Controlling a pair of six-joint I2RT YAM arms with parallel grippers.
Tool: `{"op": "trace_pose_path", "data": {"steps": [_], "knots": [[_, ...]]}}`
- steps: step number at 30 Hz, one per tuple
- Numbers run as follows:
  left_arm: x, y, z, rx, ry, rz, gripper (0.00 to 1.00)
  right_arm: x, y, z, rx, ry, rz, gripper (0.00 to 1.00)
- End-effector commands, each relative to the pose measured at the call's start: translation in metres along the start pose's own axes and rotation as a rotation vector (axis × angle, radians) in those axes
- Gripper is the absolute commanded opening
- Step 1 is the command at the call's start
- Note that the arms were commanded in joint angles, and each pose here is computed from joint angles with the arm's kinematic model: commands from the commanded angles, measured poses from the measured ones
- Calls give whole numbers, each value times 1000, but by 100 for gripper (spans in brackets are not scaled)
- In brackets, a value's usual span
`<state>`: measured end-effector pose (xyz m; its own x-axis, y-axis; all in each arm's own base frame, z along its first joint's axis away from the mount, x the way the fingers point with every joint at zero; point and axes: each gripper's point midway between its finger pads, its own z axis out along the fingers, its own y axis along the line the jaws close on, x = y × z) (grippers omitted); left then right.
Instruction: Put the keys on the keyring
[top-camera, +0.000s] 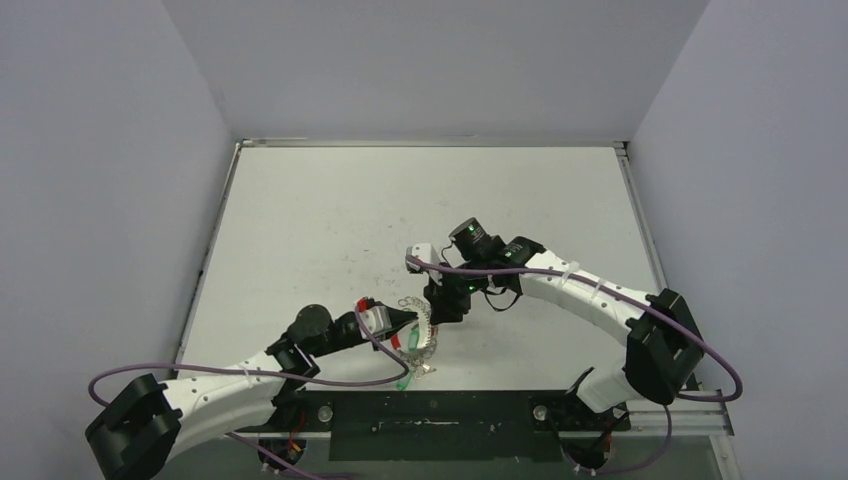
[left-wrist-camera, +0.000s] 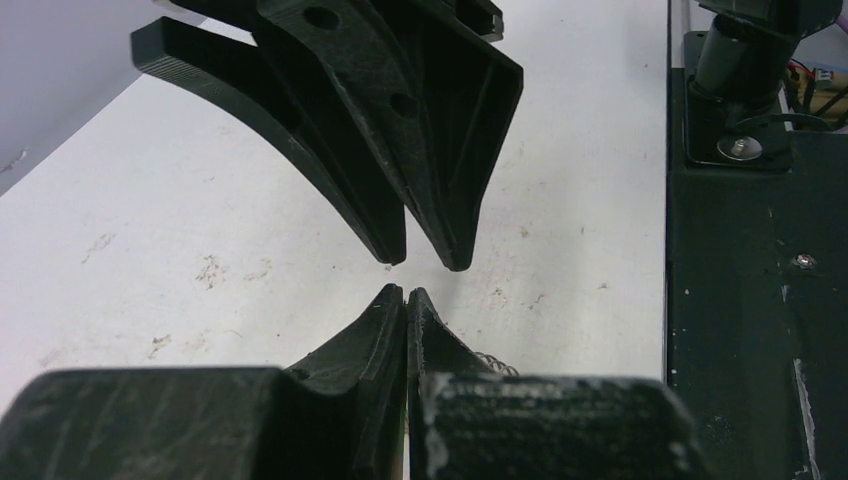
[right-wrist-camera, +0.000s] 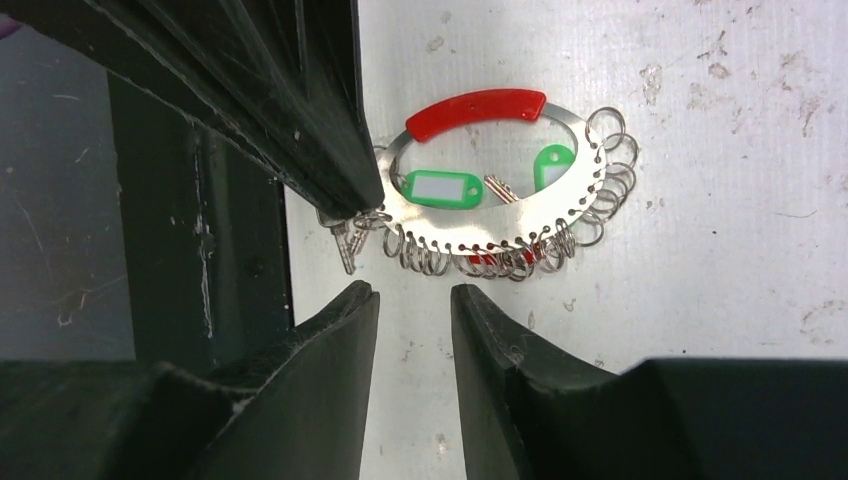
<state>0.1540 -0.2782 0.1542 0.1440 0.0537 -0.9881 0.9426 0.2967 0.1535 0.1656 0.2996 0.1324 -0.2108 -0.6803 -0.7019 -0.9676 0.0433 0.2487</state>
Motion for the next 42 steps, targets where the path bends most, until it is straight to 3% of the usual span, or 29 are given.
{"op": "trace_pose_path", "data": {"steps": [1,3,8,12,17,19,28,36,42], "knots": [[-13,12,-3,-87,-58,-26,0,-13,-17,-2,78,-77,-4,37],[-10,19,-7,-134,-49,-47,5,-11,-28,-5,119,-102,32,44],[-4,36,-15,-264,-12,-140,44,0,-59,-17,232,-197,145,62],[5,56,-24,-405,28,-246,67,13,-83,-34,345,-258,236,80],[15,82,-36,-546,66,-337,85,31,-107,-57,476,-323,324,99],[19,92,-40,-568,75,-376,96,36,-114,-66,510,-348,353,100],[27,152,-74,-748,47,-504,97,76,-153,-111,717,-415,522,100],[39,212,-143,-1067,9,-556,97,128,-184,-176,1098,-433,627,100],[59,238,-194,-1285,157,-499,97,165,-190,-200,1318,-405,685,100]]}}
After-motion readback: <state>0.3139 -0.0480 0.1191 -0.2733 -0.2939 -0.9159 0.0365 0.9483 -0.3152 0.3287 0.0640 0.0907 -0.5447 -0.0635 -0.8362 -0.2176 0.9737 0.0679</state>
